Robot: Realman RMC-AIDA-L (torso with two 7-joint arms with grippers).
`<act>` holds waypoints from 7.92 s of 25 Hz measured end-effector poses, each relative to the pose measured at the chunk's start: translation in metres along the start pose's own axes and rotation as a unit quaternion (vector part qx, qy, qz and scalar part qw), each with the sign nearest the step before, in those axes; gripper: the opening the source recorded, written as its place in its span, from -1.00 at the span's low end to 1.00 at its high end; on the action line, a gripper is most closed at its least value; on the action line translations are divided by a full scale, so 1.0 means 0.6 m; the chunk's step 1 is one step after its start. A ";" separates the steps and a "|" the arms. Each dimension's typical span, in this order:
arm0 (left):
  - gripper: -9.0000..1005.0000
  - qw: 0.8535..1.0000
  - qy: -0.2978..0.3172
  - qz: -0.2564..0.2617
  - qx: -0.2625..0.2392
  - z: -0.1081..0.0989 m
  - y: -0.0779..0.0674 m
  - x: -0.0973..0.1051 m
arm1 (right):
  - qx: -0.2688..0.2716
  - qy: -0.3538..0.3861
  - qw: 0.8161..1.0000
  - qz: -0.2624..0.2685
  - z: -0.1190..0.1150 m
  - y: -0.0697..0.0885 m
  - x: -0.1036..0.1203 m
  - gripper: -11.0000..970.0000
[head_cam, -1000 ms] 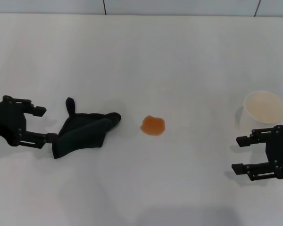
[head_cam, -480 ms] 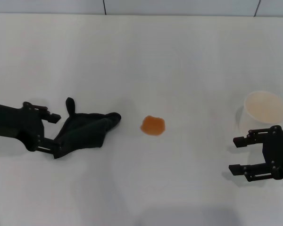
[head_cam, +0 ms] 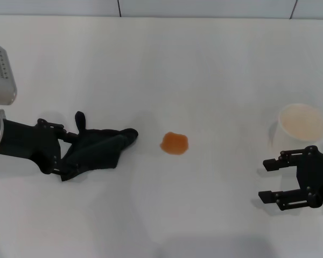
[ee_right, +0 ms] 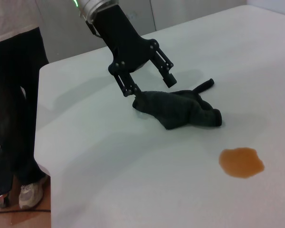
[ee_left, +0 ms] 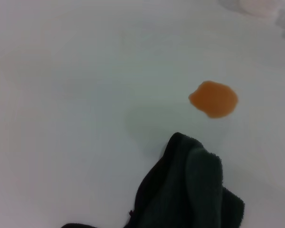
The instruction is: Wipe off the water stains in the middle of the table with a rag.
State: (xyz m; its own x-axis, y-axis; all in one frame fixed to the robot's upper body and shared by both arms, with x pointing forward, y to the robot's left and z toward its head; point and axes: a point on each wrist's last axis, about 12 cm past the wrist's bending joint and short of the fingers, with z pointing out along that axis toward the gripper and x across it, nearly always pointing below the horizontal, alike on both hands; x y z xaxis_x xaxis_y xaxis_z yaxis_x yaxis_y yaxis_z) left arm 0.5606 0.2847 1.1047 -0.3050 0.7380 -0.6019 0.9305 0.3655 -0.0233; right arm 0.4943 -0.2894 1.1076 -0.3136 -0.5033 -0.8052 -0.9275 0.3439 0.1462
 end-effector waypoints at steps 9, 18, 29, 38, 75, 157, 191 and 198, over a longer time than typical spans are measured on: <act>0.41 1.000 0.006 0.010 0.005 0.009 -0.003 -0.004 | 0.000 -0.001 1.000 -0.003 0.003 -0.003 -0.002 0.48; -0.24 1.000 0.020 0.017 0.011 0.023 -0.007 -0.010 | 0.000 -0.001 1.000 -0.003 0.005 -0.004 -0.004 0.48; -0.86 1.000 0.016 0.016 0.005 0.025 -0.005 -0.013 | -0.003 -0.006 1.000 -0.005 0.007 -0.004 -0.009 0.48; -0.87 0.999 -0.022 0.038 0.005 0.028 0.002 -0.055 | -0.001 -0.011 1.000 -0.013 0.013 -0.006 -0.016 0.48; -0.87 0.979 0.039 0.170 0.102 0.179 -0.044 -0.228 | -0.025 -0.011 0.998 -0.057 0.069 0.000 -0.053 0.48; -0.43 0.992 -0.071 0.094 0.038 0.084 -0.062 -0.126 | -0.018 -0.023 0.998 -0.061 0.054 -0.003 -0.055 0.47; 0.46 0.979 -0.203 -0.004 0.017 -0.058 -0.093 0.056 | 0.022 -0.120 0.990 -0.067 0.001 -0.007 0.043 0.47; 0.46 0.979 -0.203 -0.005 0.018 -0.058 -0.094 0.057 | 0.022 -0.116 0.991 -0.062 -0.001 -0.006 0.047 0.47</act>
State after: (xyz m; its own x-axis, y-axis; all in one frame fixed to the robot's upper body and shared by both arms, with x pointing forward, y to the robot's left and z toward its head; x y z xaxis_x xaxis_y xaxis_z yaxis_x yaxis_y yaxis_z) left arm 0.4905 0.3088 1.1130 -0.2153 0.4463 -0.8686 0.9367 0.3457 -0.0546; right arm 0.4888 -0.3051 1.0847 -0.1370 -0.3496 -0.9268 -0.9447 0.3275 0.0161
